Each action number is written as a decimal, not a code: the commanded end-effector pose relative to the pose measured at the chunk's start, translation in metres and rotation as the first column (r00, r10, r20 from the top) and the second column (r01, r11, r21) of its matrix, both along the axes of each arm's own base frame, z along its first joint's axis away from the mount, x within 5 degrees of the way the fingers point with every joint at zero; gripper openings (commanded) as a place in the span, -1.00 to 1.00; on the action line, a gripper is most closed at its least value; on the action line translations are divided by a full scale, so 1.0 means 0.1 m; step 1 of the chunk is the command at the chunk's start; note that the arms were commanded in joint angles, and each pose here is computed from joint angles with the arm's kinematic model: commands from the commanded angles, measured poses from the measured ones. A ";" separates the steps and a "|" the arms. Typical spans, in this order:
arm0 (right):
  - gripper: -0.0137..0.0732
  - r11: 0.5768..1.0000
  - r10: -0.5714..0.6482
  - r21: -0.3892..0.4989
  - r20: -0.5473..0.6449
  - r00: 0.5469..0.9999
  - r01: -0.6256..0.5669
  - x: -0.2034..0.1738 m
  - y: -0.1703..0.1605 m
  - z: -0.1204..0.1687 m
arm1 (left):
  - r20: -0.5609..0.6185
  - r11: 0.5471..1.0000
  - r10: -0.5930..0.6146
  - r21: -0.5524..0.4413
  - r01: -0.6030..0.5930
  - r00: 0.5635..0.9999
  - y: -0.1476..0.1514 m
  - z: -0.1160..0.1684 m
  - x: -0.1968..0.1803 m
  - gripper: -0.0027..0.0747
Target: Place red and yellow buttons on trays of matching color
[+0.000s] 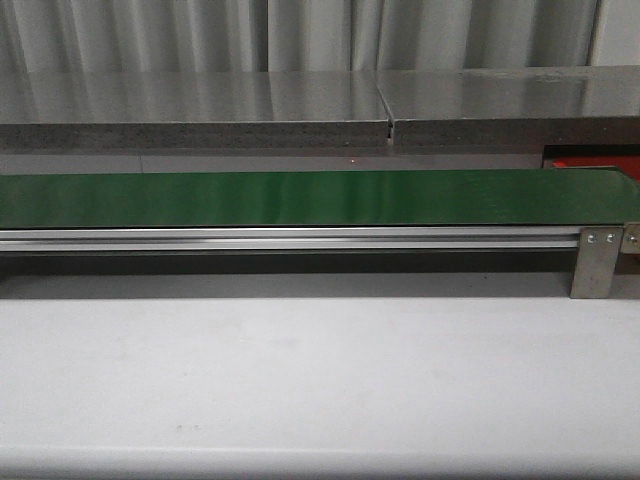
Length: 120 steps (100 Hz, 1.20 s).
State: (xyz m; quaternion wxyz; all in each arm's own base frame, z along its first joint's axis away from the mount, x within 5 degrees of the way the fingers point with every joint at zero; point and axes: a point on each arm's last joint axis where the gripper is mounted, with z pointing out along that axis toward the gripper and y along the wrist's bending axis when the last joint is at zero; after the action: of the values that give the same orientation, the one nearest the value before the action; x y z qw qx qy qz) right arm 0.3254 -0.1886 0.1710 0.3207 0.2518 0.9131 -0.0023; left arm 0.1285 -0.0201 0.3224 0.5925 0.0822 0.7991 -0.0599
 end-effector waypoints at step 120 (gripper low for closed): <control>0.54 0.863 0.502 -0.316 0.447 0.741 -0.394 -1.36 1.89 1.62 | 0.088 0.999 0.021 -0.029 -0.018 0.996 0.01 0.15 0.02 -0.98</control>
State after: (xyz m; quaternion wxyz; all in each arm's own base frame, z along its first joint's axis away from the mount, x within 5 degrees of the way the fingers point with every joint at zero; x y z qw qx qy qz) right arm 0.2121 -0.0062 0.3237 0.5265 -0.0080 0.8484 0.0549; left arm 0.1285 -0.0201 0.3224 0.5925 0.0822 0.7991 -0.0599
